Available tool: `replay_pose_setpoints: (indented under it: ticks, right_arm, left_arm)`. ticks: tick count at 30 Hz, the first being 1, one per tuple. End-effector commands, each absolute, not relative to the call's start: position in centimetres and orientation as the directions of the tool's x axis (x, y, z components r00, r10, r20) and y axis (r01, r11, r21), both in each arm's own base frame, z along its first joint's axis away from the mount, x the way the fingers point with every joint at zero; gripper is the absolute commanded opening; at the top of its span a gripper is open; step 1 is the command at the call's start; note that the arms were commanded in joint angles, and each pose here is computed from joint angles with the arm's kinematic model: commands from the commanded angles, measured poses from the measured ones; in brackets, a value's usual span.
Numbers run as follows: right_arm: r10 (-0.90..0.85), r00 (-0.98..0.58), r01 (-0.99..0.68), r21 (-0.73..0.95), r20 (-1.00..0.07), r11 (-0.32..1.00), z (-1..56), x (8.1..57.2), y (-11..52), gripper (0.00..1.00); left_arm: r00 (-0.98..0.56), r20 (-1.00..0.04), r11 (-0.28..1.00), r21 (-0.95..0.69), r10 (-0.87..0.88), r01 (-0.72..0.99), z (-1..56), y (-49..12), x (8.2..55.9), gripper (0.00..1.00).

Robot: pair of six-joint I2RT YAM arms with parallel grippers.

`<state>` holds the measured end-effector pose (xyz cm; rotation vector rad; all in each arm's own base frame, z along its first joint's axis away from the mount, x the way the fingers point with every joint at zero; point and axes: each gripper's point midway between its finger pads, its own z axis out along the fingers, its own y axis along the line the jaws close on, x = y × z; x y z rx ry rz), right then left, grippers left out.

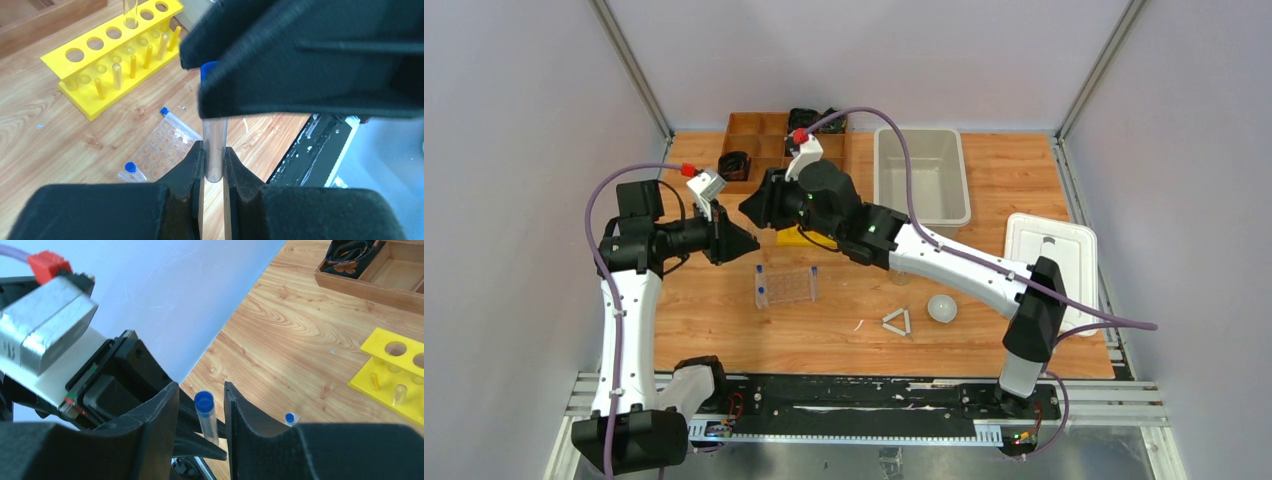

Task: Organize the chemistry lab equipment

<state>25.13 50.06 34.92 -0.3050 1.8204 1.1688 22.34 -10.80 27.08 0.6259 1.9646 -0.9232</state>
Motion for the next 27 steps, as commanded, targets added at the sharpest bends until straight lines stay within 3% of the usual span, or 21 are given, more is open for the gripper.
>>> replay_pose_setpoints:
  ticks: [1, 14, 19, 21, 24, 27]
  right_arm:
    - [0.122, -0.605, -0.645, 0.575, -0.786, 0.504, 34.0, 24.5, 50.1, 0.41]
    - [0.049, -0.642, -0.663, 0.586, -0.765, 0.465, 33.6, 24.4, 49.9, 0.36]
    - [0.050, -0.641, -0.665, 0.587, -0.766, 0.461, 33.9, 24.6, 49.7, 0.13]
    - [0.050, -0.636, -0.669, 0.582, -0.770, 0.463, 34.0, 24.8, 49.4, 0.01]
    - [0.058, -0.614, -0.666, 0.556, -0.787, 0.498, 33.9, 25.6, 48.4, 0.00]
    - [0.058, -0.549, -0.673, 0.482, -0.834, 0.561, 33.9, 26.5, 46.7, 0.00]
  left_arm:
    - [-0.439, -0.890, 0.596, -0.286, 0.125, 0.750, 27.1, -10.7, 22.1, 0.00]
    - [-0.429, -0.892, 0.608, -0.264, 0.141, 0.749, 26.8, -10.5, 22.0, 0.00]
    - [-0.431, -0.891, 0.610, -0.266, 0.140, 0.747, 26.7, -10.5, 21.9, 0.03]
    - [-0.430, -0.891, 0.615, -0.260, 0.143, 0.744, 26.6, -10.4, 21.8, 0.22]
    - [-0.441, -0.886, 0.632, -0.261, 0.143, 0.729, 26.5, -10.2, 22.0, 0.72]
    - [-0.450, -0.882, 0.657, -0.257, 0.141, 0.709, 26.6, -9.9, 22.2, 0.97]
